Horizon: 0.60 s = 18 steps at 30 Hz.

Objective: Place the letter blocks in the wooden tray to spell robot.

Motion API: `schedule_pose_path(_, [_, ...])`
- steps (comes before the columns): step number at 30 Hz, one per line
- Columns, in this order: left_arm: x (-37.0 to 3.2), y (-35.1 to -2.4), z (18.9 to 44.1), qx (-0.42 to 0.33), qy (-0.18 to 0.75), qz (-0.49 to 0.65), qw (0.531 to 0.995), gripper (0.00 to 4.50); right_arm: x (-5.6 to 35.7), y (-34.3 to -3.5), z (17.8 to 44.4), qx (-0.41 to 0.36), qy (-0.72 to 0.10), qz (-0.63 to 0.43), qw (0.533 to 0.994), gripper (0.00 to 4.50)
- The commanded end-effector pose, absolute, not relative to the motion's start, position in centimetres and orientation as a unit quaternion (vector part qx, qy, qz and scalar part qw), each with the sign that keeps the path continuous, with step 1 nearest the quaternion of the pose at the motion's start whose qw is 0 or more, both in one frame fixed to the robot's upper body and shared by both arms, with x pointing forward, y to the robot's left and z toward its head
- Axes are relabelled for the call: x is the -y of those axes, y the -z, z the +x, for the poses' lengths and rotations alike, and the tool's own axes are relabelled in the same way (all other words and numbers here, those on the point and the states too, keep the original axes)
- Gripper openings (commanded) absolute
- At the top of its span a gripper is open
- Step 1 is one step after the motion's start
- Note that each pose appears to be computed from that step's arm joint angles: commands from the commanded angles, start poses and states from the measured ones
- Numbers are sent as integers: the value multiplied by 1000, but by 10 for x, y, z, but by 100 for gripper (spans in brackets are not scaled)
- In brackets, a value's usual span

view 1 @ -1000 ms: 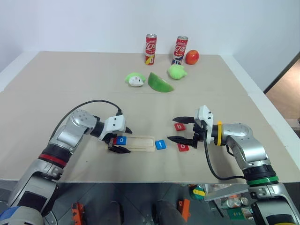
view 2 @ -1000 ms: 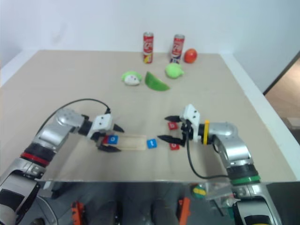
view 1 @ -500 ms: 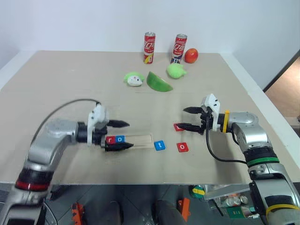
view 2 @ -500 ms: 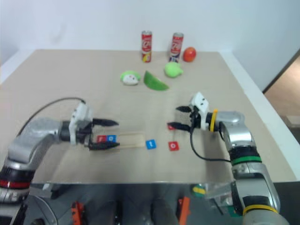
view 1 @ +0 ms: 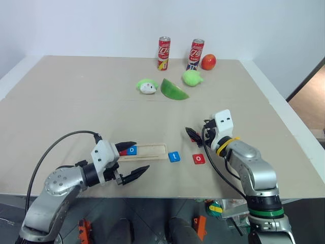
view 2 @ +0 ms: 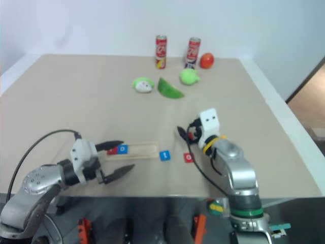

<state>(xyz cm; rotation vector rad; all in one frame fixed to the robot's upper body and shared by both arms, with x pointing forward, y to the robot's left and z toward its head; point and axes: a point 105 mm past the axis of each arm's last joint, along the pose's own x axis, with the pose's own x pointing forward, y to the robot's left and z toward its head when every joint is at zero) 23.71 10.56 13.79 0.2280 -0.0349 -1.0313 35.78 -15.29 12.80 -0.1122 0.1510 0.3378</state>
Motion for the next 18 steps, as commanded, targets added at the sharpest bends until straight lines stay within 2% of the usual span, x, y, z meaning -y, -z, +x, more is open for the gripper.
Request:
schedule_pose_path(1, [-95, -151, 231, 52, 494, 120, 859, 444, 152, -131, 358, -66, -133, -59, 987, 450])
schedule_pose_path(11, [-93, -156, 235, 53, 495, 100, 861, 444, 150, -102, 355, -128, -107, -54, 984, 450])
schedule_pose_path(14, [-90, -156, 234, 50, 502, 91, 859, 450, 147, -100, 353, -139, -101, -37, 984, 368])
schedule_pose_path(18, [-89, -155, 235, 49, 503, 88, 858, 450, 147, -101, 347, -145, -89, -32, 985, 238])
